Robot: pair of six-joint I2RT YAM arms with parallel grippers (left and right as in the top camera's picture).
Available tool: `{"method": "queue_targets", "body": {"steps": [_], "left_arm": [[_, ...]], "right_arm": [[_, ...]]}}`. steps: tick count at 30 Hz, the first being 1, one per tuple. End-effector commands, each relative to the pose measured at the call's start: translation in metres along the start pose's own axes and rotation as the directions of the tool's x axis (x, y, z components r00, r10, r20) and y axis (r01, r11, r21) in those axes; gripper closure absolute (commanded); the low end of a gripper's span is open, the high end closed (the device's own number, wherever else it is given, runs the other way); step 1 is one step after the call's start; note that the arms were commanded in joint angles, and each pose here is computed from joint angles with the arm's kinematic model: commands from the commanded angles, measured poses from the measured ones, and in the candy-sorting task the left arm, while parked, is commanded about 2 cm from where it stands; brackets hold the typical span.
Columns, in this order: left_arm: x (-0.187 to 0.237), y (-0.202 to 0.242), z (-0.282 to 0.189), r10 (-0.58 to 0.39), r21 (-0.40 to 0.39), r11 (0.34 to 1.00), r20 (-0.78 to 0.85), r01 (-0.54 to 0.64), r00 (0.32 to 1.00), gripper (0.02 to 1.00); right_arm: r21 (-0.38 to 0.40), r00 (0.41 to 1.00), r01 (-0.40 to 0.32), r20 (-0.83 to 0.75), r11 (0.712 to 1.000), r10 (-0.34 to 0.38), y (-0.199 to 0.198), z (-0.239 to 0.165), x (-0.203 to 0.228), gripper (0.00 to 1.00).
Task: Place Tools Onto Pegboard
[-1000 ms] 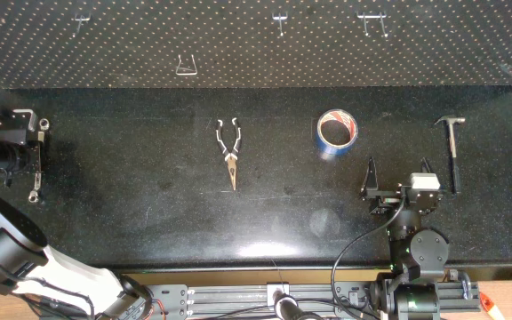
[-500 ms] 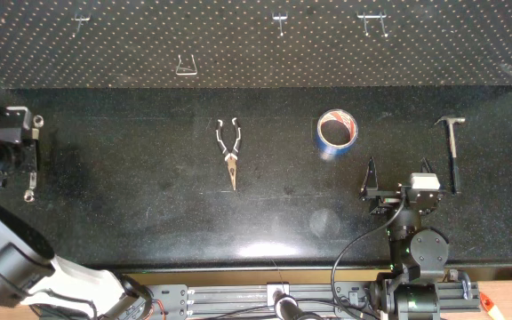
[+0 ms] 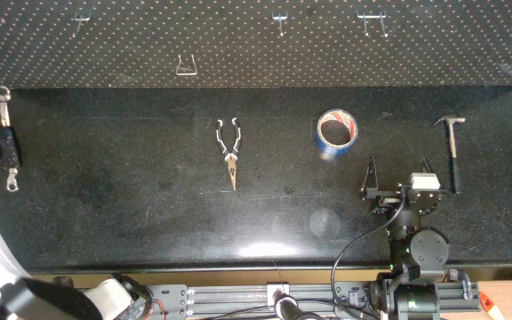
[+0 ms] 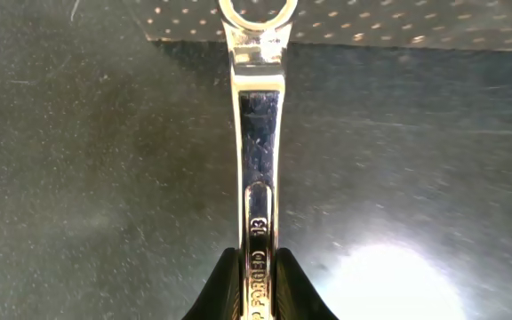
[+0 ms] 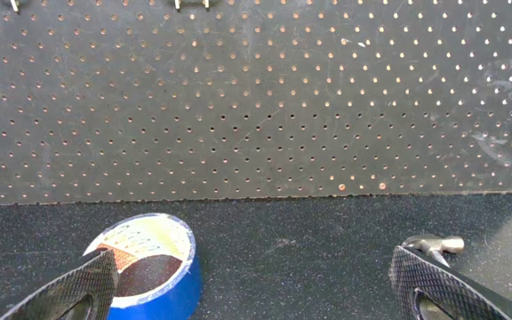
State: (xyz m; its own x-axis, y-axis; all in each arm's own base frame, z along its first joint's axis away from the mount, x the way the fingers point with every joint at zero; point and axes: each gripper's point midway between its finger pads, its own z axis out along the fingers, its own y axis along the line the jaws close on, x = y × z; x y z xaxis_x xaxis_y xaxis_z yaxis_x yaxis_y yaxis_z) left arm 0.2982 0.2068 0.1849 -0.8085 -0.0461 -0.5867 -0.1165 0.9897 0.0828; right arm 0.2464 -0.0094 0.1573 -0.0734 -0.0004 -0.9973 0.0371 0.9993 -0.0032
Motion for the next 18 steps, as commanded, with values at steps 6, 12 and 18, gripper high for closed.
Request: {"method": "queue_targets", "body": {"steps": [6,12,18], "left_arm": [[-0.041,-0.038,-0.07,0.007,-0.014,1.0,0.215,-0.004,0.976,0.991],[-0.059,-0.09,-0.088,0.061,-0.062,0.997,0.244,-0.047,0.968,0.991],[-0.027,-0.097,-0.091,-0.042,-0.07,0.996,0.128,0.051,0.991,0.991]], "right_arm": [[-0.001,1.0,0.014,0.003,1.0,-0.014,0.0,0.0,0.0,0.001],[-0.001,1.0,0.014,0.003,1.0,-0.014,0.0,0.0,0.0,0.001],[-0.001,1.0,0.014,0.003,1.0,-0.014,0.0,0.0,0.0,0.003]]}}
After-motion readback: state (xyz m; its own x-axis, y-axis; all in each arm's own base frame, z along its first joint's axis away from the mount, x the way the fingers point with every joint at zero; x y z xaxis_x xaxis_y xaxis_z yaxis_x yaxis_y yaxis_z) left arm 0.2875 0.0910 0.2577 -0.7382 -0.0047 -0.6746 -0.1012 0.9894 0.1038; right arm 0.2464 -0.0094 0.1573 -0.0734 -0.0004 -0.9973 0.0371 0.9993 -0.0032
